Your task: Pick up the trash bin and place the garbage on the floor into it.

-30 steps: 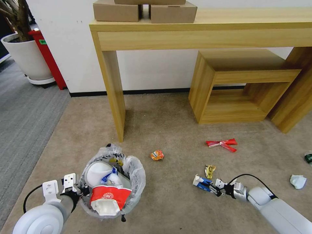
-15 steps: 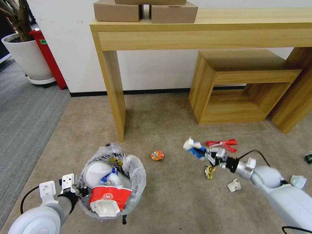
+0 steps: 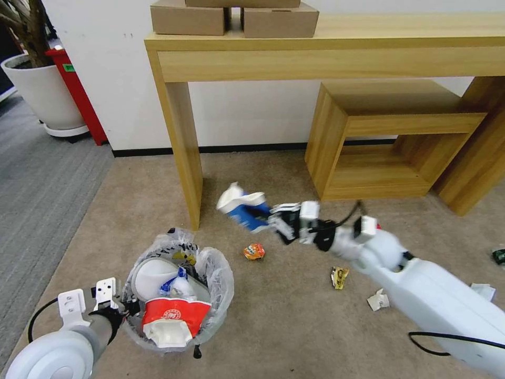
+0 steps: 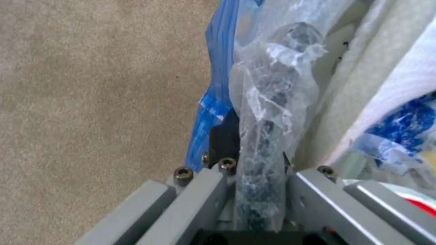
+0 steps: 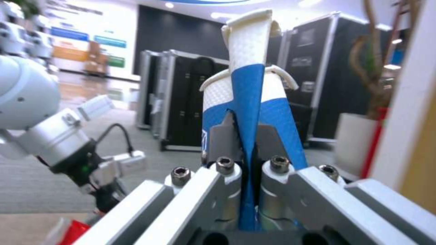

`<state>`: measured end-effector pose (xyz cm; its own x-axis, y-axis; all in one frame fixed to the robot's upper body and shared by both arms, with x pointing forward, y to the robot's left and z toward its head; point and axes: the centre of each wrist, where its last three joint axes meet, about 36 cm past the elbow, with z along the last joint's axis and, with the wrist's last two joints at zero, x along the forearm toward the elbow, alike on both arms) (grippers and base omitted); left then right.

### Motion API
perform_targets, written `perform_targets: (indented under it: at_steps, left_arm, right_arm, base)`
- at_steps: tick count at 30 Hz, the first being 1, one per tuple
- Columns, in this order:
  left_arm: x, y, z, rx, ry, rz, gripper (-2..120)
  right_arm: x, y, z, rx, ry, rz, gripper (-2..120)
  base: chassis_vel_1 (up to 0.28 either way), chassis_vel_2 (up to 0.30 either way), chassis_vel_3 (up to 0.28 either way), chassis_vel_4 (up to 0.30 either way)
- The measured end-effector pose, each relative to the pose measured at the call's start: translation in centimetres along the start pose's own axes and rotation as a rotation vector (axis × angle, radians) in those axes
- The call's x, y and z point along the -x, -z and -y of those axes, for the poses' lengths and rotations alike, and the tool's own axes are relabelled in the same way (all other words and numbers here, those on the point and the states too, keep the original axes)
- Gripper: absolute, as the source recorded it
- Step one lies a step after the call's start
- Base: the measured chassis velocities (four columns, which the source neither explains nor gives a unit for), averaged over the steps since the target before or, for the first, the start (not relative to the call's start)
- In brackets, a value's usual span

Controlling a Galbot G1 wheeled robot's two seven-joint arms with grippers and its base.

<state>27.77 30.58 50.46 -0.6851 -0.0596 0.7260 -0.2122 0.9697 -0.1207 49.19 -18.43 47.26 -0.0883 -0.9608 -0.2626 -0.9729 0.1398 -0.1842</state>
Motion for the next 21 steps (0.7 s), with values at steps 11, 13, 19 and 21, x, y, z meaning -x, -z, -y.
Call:
perform_targets:
  at_steps: [11, 13, 19, 21]
  left_arm:
    - [0.4, 0.8, -0.3, 0.001, 0.007, 0.009, 0]
    - [0.4, 0.8, -0.4, 0.003, 0.007, 0.008, 0]
    - [0.6, 1.1, -0.5, 0.012, 0.012, 0.008, 0]
    - [0.6, 1.0, -0.5, 0.012, 0.014, 0.006, 0]
  right_arm:
    - [6.2, -3.9, -0.8, 0.129, 0.110, -0.029, 0]
    - [6.7, -4.4, -1.1, 0.140, 0.121, -0.035, 0]
    - [8.4, -5.8, -2.3, 0.173, 0.163, -0.049, 0]
    - [8.6, -6.3, -2.4, 0.178, 0.169, -0.058, 0]
  base:
    - [0.000, 0.000, 0.000, 0.000]
    - [0.000, 0.000, 0.000, 0.000]
    - [0.000, 0.000, 0.000, 0.000]
    - [0.000, 0.000, 0.000, 0.000]
